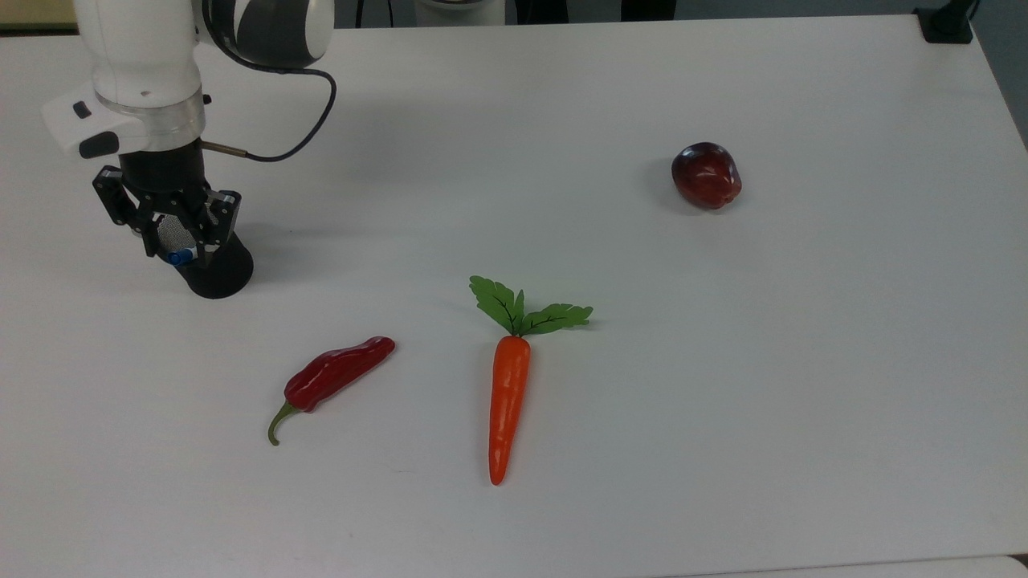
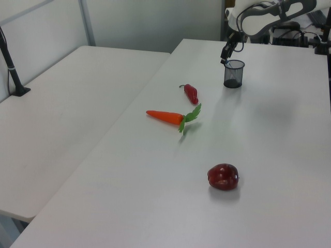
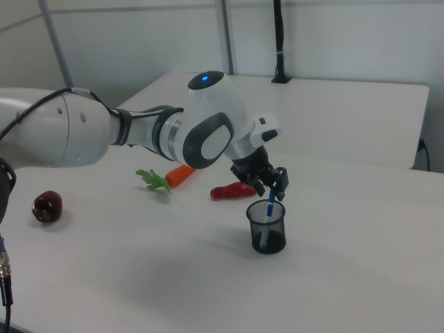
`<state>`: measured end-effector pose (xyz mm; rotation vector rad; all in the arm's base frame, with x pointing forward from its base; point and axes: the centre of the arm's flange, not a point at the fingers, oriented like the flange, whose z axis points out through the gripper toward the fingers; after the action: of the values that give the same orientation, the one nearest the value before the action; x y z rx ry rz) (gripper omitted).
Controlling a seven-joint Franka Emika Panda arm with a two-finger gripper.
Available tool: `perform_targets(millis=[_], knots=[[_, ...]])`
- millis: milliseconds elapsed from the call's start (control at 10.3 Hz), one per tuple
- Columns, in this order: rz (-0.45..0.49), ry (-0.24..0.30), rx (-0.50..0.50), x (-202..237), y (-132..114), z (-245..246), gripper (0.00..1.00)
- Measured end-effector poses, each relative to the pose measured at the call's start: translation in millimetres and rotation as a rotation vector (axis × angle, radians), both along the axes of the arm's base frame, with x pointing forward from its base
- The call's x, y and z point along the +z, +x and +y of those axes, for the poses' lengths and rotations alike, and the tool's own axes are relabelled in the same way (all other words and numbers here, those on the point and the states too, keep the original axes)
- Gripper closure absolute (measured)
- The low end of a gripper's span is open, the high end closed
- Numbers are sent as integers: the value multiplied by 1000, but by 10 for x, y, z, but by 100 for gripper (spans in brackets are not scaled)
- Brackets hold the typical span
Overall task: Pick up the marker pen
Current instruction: 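Close the gripper on the blue-capped marker inside the cup, then lift the marker straight up out of the pen cup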
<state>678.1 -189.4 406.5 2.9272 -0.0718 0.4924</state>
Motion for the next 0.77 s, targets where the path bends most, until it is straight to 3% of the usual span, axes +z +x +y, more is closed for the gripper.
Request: perform_targets(millis=[193,290,774], knots=[[-18,-4,2,14,16,2,47],[-20,-5,3,18,18,2,57],[-20,-5,1,22,16,-9,79]])
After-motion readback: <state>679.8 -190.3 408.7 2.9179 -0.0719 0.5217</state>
